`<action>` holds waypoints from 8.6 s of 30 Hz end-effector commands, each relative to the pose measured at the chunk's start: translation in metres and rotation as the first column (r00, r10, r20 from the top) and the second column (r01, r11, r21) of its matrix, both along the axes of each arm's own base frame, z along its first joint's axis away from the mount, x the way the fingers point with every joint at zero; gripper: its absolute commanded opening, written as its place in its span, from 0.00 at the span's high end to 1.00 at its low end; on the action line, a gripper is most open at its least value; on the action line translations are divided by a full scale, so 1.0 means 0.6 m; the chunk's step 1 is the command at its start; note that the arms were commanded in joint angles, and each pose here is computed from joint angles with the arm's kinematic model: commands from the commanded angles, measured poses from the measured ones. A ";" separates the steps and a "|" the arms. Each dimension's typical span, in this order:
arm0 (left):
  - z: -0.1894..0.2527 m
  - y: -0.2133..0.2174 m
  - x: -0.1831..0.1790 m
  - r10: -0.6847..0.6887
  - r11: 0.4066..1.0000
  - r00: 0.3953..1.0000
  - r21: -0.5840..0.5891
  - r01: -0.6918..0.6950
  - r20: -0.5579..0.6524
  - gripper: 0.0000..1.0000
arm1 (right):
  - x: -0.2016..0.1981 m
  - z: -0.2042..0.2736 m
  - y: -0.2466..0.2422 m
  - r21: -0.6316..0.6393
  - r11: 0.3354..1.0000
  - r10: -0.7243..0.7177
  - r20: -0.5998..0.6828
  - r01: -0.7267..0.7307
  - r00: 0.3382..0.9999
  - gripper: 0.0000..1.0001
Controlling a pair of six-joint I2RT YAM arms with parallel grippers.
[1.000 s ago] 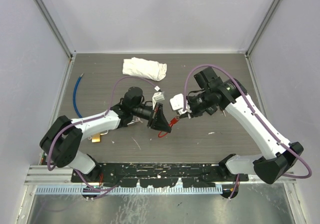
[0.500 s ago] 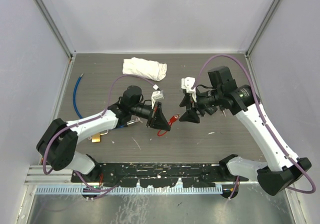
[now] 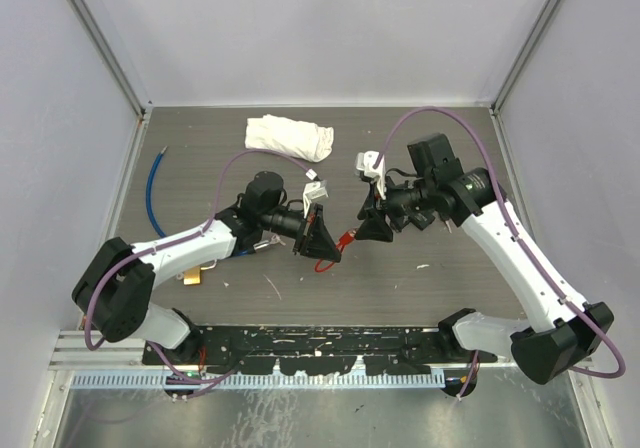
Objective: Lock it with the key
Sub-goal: Lock the lock, then adjust the lock.
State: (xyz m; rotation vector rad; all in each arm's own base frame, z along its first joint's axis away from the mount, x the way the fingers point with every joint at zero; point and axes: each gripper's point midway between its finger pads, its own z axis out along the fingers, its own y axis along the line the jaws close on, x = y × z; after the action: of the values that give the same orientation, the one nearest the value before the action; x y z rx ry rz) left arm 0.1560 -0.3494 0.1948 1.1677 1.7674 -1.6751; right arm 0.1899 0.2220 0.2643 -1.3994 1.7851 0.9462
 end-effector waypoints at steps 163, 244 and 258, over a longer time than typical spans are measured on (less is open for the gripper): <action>0.067 0.051 0.050 -0.266 0.961 0.874 -0.045 0.272 -0.407 1.00 | -0.078 0.056 -0.034 -0.207 0.937 0.338 0.342 -0.281 0.877 0.99; 0.189 0.031 0.040 -0.217 0.862 0.912 -0.371 0.346 0.348 1.00 | -0.004 0.084 0.016 0.251 0.966 -0.037 -0.084 0.057 0.996 0.26; 0.176 0.018 0.072 -0.211 0.868 0.919 -0.368 0.333 0.333 1.00 | 0.022 0.016 0.042 0.076 0.985 -0.146 -0.084 0.152 0.986 0.35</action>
State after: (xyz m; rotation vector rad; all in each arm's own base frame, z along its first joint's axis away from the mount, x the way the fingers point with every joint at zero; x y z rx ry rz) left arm 0.2046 -0.3393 0.2563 1.6546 0.9673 -1.6394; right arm 0.1925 0.2432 0.2710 -1.1868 1.8620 1.0769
